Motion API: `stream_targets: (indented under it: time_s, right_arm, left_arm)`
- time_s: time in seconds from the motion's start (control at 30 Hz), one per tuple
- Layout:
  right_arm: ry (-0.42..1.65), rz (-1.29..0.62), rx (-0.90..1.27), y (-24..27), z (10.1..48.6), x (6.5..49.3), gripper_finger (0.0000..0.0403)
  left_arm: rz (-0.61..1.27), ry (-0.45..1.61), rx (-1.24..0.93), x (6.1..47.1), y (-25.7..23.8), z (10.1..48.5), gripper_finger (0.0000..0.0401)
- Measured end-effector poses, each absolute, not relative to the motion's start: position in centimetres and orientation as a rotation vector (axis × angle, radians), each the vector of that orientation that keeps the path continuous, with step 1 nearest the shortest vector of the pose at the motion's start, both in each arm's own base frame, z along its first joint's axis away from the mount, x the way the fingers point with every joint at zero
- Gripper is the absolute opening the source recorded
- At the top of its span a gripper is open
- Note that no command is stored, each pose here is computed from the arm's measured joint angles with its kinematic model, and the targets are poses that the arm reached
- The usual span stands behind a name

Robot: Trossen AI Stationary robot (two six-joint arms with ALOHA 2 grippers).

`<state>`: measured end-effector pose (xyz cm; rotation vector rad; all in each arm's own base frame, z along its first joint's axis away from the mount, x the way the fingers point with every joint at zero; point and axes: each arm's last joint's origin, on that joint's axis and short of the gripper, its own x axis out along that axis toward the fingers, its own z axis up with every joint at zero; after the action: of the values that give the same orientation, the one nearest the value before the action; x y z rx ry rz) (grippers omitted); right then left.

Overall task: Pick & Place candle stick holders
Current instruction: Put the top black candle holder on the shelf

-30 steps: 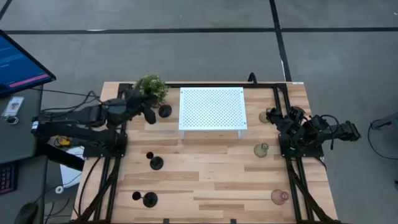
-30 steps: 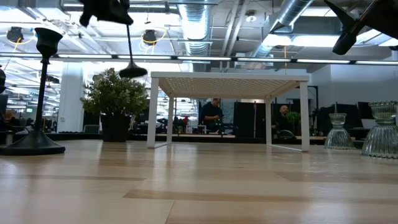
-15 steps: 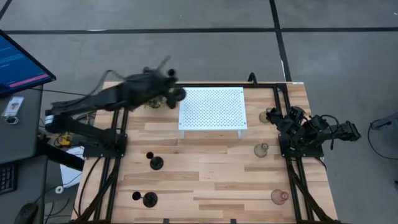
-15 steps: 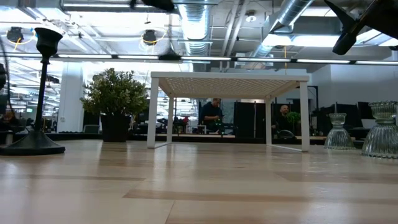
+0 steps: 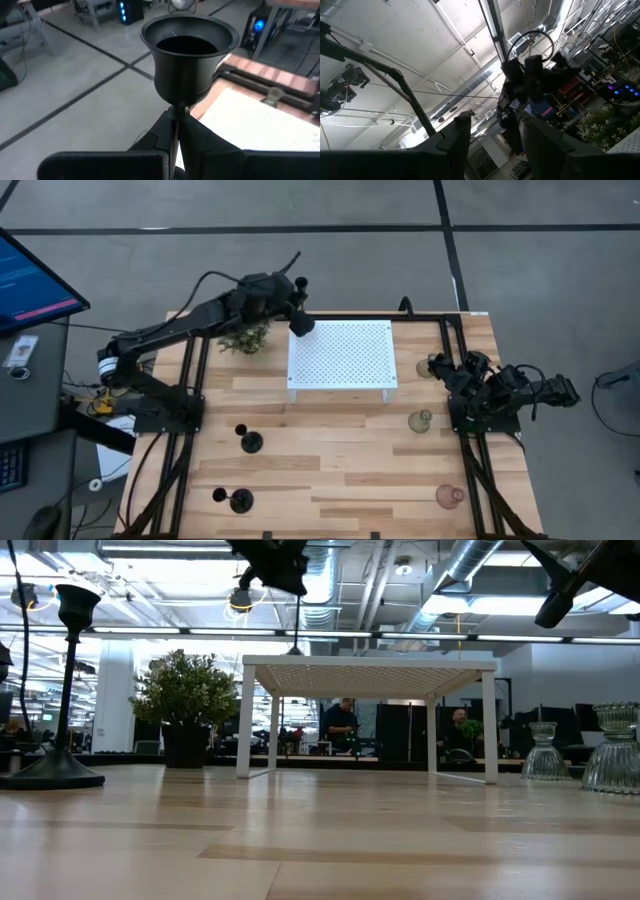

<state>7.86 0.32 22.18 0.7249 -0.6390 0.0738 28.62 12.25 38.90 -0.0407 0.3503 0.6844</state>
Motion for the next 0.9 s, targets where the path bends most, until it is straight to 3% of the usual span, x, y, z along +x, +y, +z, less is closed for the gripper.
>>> stream_targets:
  time_s: [0.9]
  right_arm:
    - [-0.623,0.068,0.722,0.3,22.0,7.9,0.0159]
  left_arm:
    - [0.711,0.37,-0.076,30.0,13.4,35.3,0.0013]
